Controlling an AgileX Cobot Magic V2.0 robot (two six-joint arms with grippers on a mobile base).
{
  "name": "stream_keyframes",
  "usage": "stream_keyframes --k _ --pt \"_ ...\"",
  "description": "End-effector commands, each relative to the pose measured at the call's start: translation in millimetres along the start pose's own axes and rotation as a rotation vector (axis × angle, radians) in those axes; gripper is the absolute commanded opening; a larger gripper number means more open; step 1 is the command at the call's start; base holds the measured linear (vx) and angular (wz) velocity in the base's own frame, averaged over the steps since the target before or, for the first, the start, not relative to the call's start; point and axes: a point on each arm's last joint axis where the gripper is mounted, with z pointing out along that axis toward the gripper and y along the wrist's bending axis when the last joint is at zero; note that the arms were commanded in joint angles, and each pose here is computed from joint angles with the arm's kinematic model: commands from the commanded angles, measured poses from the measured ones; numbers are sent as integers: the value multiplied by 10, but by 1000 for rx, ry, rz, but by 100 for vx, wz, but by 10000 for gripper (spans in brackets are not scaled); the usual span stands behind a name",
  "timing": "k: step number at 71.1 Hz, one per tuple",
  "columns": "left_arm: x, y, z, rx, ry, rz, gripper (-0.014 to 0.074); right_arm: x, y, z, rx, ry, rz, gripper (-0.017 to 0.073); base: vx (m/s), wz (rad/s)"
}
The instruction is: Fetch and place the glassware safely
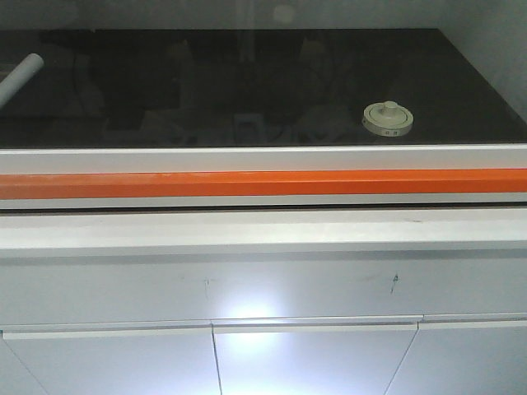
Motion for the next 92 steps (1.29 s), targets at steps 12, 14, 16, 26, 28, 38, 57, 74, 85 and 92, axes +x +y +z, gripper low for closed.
stream_keyframes --k 12,14,16,26,28,38,57,74,85,92 --pt "-1069 29 187 -10 -256 -21 -7 -1084 -27 87 5 -294 -40 -3 0 0" --pt "-1172 31 221 -9 -261 -21 -7 -1172 -32 114 7 -299 -41 -3 0 0" --pt "-1303 33 263 -9 -267 -21 -7 -1260 -36 144 8 -306 -41 -3 0 0" --pt "-1774 38 501 -4 -252 -21 -7 -1718 -61 365 12 -340 -43 -3 0 0" --pt "-1861 39 549 -3 -251 -21 -7 -1805 -66 408 13 -348 -43 -3 0 0" --pt "-1987 34 914 4 -137 -19 -7 -1945 -93 762 18 -271 -41 -3 0 0" --pt "-1703 19 1495 12 100 -17 -7 -1508 -132 1476 27 59 -28 -3 0 0" --pt "-1273 4 1742 17 294 -16 -7 -1156 -140 1632 38 234 28 -3 0 0" --pt "-876 5 1629 0 276 -64 -7 -803 -118 1479 31 295 30 -3 0 0" --pt "-664 -3 1459 -9 312 -130 -7 -606 -96 1316 21 288 30 -3 0 0"
